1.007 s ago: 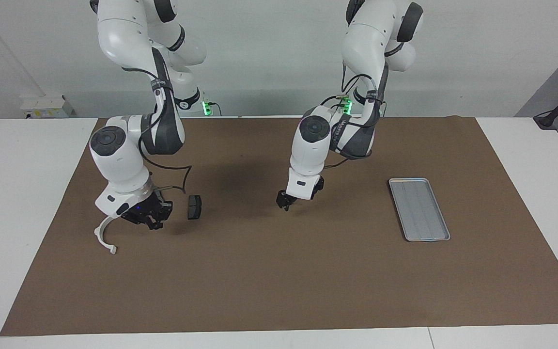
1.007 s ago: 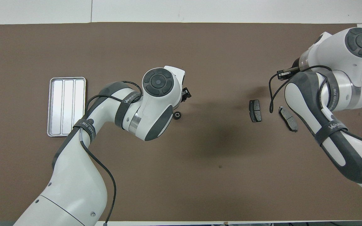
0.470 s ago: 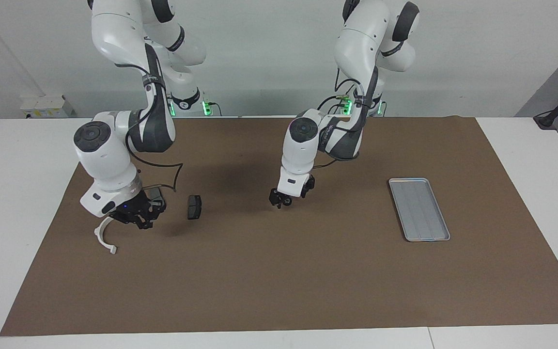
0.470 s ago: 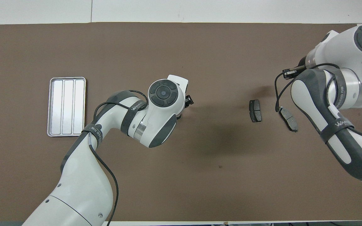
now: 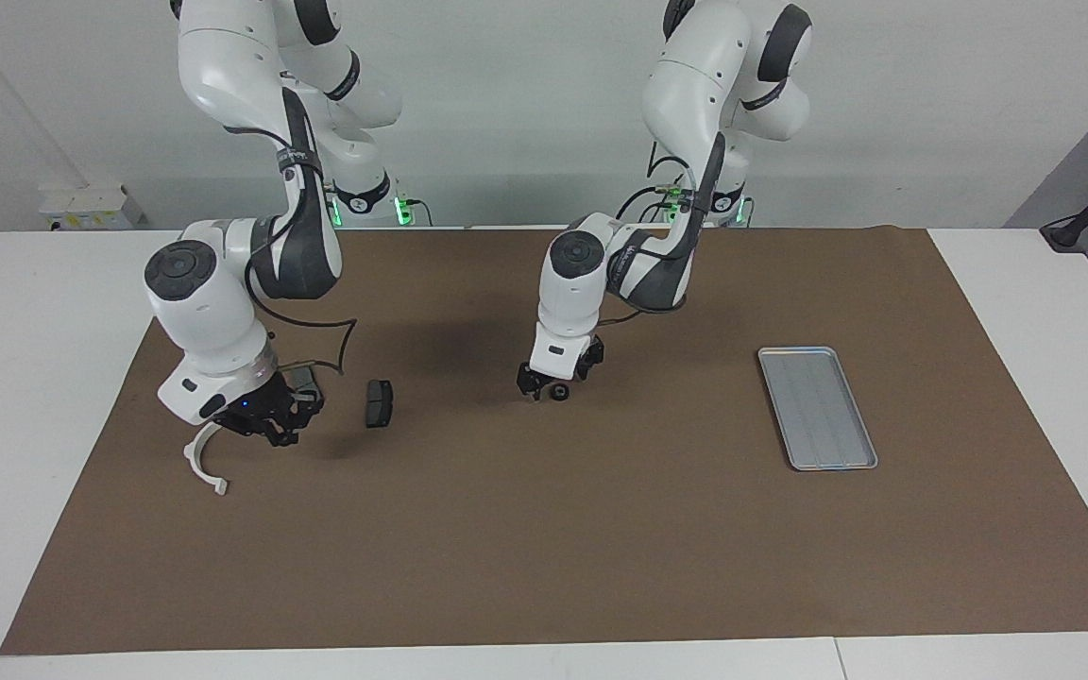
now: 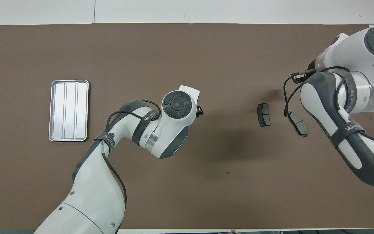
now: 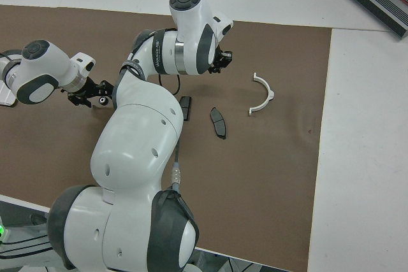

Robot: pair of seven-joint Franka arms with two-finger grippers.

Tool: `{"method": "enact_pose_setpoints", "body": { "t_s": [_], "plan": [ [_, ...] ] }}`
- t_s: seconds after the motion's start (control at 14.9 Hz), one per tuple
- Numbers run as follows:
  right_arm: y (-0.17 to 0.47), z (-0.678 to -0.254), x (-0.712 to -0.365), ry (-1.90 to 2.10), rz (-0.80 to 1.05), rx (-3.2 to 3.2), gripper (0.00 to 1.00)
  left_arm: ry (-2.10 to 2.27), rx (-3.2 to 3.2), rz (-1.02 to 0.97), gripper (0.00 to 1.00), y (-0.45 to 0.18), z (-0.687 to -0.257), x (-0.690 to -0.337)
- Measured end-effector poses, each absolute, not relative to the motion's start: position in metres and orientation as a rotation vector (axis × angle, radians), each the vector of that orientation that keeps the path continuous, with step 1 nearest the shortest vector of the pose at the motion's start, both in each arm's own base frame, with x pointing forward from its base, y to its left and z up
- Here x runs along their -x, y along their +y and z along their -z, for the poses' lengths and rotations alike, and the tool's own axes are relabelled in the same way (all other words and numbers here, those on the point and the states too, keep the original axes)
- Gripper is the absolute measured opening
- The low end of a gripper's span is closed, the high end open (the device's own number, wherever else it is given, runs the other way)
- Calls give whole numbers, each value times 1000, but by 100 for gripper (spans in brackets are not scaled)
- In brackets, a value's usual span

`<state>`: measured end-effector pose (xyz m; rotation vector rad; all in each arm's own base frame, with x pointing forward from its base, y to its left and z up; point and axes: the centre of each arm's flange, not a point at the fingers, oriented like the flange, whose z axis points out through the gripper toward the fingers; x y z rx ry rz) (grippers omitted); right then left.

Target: Pick bearing gear from pile to tray

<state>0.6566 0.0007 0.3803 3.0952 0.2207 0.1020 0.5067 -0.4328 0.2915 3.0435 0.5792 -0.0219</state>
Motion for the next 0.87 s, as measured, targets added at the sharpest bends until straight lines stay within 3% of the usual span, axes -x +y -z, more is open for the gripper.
{"method": "enact_pose_setpoints", "body": {
  "t_s": [0.4, 0.47, 0.6, 0.67, 0.81, 0.87],
  "plan": [
    [1, -379, -656, 222, -97, -3096, 24, 591, -3038, 9, 100, -430, -291, -511],
    [1, -378, -655, 222, -93, -3096, 24, 591, -3037, 7, 92, -430, -291, -511],
    [1, -375, -654, 230, -85, -3096, 24, 593, -3036, 5, 90, -429, -290, -512],
    [-1, -374, -654, 238, -82, -3095, 24, 593, -3036, 5, 81, -429, -289, -512],
    [-2, -374, -654, 242, -80, -3095, 24, 596, -3036, 4, 75, -429, -289, -513],
    [-1, -374, -653, 245, -80, -3095, 24, 598, -3034, 1, 65, -428, -291, -514]
  ]
}}
